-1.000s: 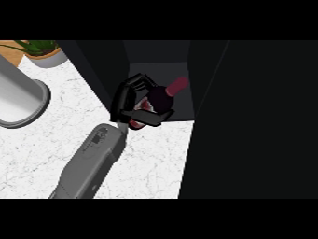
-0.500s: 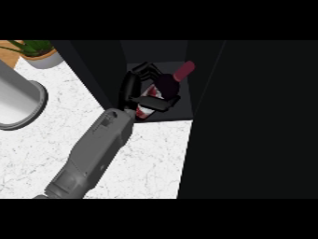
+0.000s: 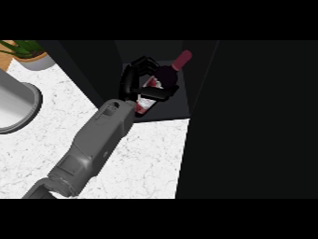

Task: Pick up the wine, place it into the cabinet and close the cabinet

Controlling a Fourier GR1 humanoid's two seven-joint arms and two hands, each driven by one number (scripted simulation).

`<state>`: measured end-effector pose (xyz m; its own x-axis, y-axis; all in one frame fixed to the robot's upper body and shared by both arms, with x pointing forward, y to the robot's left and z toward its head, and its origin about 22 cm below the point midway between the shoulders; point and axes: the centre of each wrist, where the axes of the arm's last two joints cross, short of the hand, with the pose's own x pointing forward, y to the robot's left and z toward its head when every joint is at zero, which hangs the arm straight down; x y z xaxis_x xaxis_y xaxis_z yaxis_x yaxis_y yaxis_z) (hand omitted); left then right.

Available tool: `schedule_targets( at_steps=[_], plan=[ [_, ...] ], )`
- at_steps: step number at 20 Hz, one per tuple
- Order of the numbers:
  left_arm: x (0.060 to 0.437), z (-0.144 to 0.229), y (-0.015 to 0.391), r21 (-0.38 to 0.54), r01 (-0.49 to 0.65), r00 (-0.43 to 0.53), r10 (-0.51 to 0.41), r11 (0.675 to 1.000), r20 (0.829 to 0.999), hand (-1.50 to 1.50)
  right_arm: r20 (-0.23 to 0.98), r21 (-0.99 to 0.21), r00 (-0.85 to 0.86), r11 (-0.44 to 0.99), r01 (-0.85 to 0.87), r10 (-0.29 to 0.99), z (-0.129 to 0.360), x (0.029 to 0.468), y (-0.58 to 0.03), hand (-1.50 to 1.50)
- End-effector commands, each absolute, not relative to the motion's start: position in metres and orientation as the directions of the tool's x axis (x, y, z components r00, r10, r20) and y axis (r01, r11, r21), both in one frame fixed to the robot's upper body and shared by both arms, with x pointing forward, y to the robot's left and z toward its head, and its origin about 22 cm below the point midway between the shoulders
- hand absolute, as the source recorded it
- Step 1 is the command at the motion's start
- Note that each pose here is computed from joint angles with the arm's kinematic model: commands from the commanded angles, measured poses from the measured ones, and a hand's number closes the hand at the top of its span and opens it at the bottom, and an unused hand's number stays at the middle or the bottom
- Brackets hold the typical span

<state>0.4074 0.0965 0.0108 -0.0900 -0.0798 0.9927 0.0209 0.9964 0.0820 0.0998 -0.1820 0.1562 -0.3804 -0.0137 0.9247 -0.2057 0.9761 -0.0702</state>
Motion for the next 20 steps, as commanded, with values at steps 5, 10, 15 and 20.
schedule_targets(
  at_steps=[5, 10, 15, 20],
  plan=[
    [0.414, 0.006, 0.105, 0.047, -0.023, -0.046, -0.048, 0.999, 0.998, 1.50, 0.922, 0.040, -0.360, 0.962, -0.272, -0.140, 0.185, 0.075, -0.189, -1.50],
    [0.424, 0.017, 0.113, 0.075, -0.094, -0.063, -0.081, 0.993, 0.995, 1.50, 0.917, 0.001, -0.380, 0.955, -0.296, -0.119, 0.181, 0.075, -0.190, -1.50],
    [0.426, 0.015, 0.125, 0.160, -0.119, -0.101, -0.172, 0.980, 0.980, 1.50, 0.923, 0.005, -0.366, 0.954, -0.300, -0.120, 0.177, 0.080, -0.189, -1.50],
    [0.434, 0.028, 0.127, 0.208, -0.169, -0.110, -0.228, 0.963, 0.967, -1.50, 0.917, -0.004, -0.380, 0.950, -0.311, -0.121, 0.175, 0.078, -0.190, -1.50]
  ],
)
